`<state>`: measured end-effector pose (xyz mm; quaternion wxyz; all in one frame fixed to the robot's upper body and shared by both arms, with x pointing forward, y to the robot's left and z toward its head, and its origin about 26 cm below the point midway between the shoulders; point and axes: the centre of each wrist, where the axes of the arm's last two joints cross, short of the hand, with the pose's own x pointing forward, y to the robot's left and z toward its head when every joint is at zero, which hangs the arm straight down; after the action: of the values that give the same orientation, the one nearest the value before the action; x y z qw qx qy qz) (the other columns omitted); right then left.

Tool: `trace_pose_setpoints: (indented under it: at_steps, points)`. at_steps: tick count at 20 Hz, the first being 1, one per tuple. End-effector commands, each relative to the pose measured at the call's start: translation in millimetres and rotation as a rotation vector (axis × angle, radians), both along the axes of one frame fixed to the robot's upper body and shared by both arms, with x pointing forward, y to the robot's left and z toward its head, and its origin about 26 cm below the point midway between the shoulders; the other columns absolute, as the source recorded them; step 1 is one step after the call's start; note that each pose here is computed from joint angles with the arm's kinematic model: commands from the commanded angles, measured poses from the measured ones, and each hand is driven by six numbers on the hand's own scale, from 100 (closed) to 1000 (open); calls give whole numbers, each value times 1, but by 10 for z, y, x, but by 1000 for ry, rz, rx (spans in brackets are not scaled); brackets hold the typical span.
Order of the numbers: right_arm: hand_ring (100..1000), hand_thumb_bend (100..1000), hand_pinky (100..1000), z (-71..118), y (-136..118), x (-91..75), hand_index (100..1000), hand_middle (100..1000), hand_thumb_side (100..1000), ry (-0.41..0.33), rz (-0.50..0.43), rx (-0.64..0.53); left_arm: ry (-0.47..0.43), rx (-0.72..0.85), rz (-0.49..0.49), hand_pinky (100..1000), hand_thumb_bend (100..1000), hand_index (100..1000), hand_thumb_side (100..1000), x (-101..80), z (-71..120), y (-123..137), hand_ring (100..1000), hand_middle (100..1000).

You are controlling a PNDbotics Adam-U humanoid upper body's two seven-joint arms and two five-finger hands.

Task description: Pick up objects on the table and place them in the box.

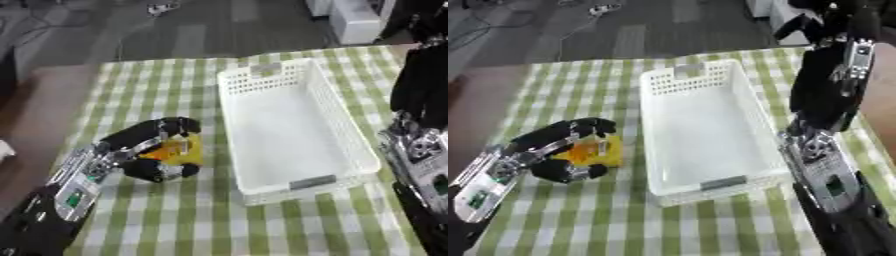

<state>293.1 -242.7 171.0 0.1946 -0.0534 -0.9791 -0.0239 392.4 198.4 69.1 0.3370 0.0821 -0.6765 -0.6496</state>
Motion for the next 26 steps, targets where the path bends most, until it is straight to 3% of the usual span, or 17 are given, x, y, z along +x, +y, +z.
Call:
trace_pose_setpoints:
  at_steps: [1,13,26]
  points:
    - [618,100,368,60,-10,-10,738,638,935,-20,1,-10,-18,6,5,983,480,952,964,30,73,29,819,923]
    - [618,100,368,53,-12,-13,738,638,935,-18,0,-10,-60,24,42,988,467,955,981,77,153,52,846,951]
    - [618,100,367,49,-16,-15,738,638,935,-16,-2,-9,-79,74,161,981,481,945,965,186,-44,269,852,946]
